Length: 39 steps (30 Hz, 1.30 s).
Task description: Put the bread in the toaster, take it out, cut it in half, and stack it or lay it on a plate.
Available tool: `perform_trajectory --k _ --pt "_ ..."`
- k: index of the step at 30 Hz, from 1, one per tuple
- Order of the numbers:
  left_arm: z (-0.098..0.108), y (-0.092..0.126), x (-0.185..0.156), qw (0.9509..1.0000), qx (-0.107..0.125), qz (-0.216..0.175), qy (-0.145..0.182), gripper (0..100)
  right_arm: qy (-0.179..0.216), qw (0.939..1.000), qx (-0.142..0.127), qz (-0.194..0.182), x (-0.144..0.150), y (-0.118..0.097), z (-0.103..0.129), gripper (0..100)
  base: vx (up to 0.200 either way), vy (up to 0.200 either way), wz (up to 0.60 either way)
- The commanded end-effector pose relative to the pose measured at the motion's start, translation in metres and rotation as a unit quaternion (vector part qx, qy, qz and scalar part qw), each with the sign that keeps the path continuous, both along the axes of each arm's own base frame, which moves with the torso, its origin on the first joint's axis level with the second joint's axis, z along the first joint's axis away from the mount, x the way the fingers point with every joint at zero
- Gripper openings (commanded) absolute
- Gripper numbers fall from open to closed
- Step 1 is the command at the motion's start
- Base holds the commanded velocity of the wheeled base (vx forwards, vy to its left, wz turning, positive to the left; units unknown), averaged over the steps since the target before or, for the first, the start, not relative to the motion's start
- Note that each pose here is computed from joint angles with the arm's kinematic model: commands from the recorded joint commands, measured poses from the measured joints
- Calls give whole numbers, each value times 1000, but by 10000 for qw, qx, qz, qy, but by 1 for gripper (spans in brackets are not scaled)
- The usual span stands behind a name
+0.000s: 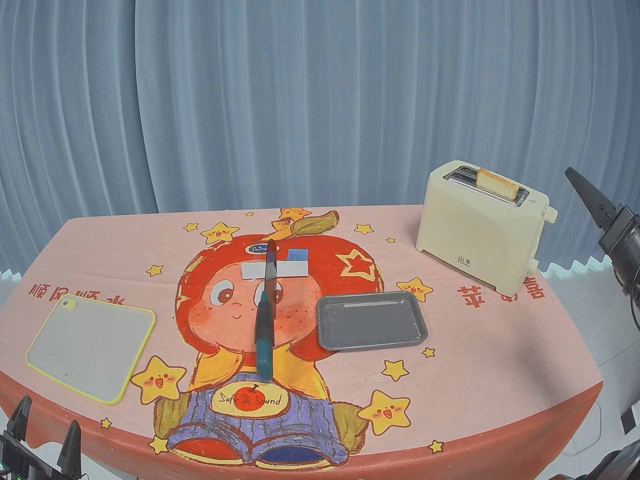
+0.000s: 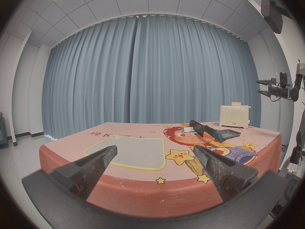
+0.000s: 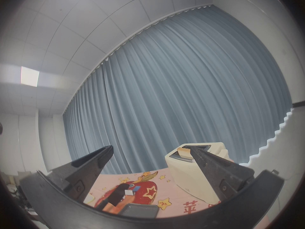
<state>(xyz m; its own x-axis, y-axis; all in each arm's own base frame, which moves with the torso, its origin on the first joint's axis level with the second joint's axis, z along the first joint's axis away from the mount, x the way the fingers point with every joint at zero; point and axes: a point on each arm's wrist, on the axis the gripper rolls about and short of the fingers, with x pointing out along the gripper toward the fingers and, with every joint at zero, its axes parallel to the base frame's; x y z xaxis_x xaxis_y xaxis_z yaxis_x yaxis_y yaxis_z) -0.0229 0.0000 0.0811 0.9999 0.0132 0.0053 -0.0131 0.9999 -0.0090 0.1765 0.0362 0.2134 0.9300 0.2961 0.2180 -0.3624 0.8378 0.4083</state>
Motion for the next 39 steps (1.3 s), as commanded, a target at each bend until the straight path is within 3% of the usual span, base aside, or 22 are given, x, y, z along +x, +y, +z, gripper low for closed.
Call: perform_trajectory --k 1,8,10,13,18,23,28,39 --pt "-5 0 0 10000 -1 3 4 100 -90 9998 -194 32 5 0 11 100 0 0 0" --pt "-5 0 0 10000 -1 3 4 100 95 9975 -514 482 16 4 9 100 0 0 0" --pt "-5 0 0 10000 -1 3 4 100 -5 9946 -954 414 14 -2 5 100 0 0 0" --pt "-5 0 0 10000 -1 3 4 100 -78 9924 -1205 242 15 -7 5 100 0 0 0" --pt "-5 0 0 10000 -1 3 4 100 -66 9919 -1268 -52 22 -17 12 100 0 0 0" --pt "-5 0 0 10000 -1 3 4 100 289 9915 -1270 -67 21 -18 4 100 0 0 0" --pt "-5 0 0 10000 -1 3 4 100 172 9909 -1329 -137 25 -18 15 100 0 0 0" --pt "-5 0 0 10000 -1 3 4 100 481 9851 -1619 -313 25 -18 23 100 0 0 0"
